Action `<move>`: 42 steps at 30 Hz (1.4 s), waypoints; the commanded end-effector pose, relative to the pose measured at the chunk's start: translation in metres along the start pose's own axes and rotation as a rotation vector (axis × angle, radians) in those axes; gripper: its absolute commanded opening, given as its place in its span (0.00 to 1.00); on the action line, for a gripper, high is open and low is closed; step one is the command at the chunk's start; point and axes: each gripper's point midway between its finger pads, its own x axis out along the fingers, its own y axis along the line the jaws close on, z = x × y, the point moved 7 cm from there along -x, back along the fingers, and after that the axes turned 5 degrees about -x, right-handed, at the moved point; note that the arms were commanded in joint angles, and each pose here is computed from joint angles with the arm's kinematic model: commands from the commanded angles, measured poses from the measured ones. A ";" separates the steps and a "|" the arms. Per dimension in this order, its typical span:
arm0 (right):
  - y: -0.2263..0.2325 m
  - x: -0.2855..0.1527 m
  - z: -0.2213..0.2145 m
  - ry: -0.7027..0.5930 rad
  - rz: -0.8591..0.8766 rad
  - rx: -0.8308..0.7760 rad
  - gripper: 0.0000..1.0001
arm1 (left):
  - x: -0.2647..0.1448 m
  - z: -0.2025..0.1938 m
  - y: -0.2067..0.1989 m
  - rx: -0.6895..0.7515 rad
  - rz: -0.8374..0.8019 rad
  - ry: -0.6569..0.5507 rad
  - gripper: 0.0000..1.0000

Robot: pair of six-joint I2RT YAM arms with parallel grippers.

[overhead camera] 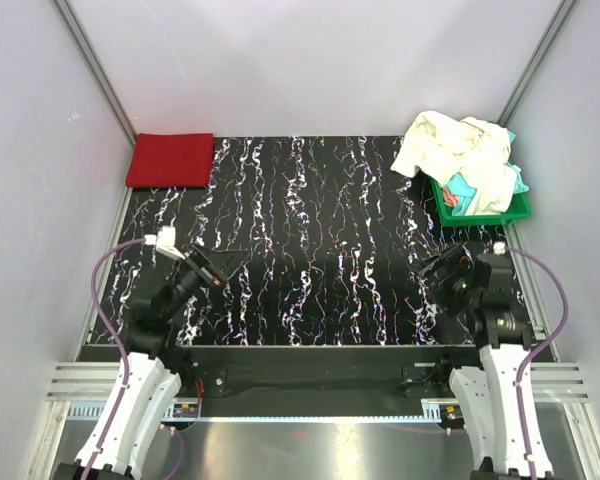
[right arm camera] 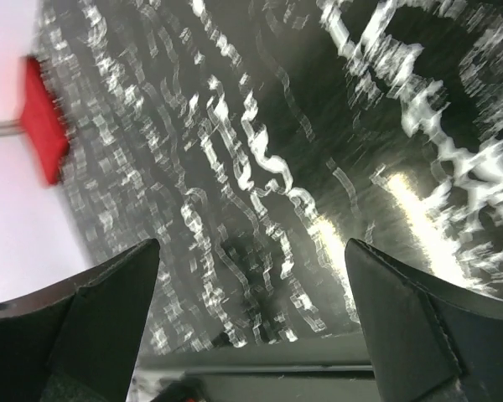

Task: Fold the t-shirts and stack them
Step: Grab the tshirt from the pile

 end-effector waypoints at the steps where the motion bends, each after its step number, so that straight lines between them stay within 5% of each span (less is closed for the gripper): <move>1: 0.013 -0.005 0.040 -0.116 -0.123 -0.149 1.00 | 0.006 0.023 -0.012 0.083 0.096 -0.035 0.99; 5: 0.038 0.002 0.084 -0.186 -0.189 -0.248 1.00 | 0.013 0.041 -0.007 0.106 0.358 0.056 0.99; 10: 0.061 0.028 0.143 -0.338 -0.280 -0.296 1.00 | 0.007 0.069 -0.034 0.248 0.370 -0.030 0.99; 14: 0.083 0.067 0.191 -0.414 -0.326 -0.261 0.95 | -0.018 0.078 -0.034 0.238 0.570 -0.089 0.99; 19: 0.118 0.141 0.267 -0.473 -0.375 -0.267 0.89 | -0.019 0.078 -0.052 0.440 0.436 0.059 0.99; 23: 0.142 0.195 0.317 -0.499 -0.311 -0.211 0.74 | -0.016 0.075 -0.052 0.498 0.385 0.118 0.99; 26: 0.129 0.245 0.322 -0.457 -0.311 -0.207 0.66 | -0.014 0.076 -0.048 0.529 0.392 0.131 0.99; 33: 0.121 0.304 0.347 -0.628 -0.229 -0.165 0.67 | -0.013 0.076 -0.040 0.553 0.423 0.165 0.99; 42: 0.096 0.370 0.354 -0.682 -0.221 0.039 0.68 | -0.009 0.073 -0.031 0.532 0.452 0.205 0.99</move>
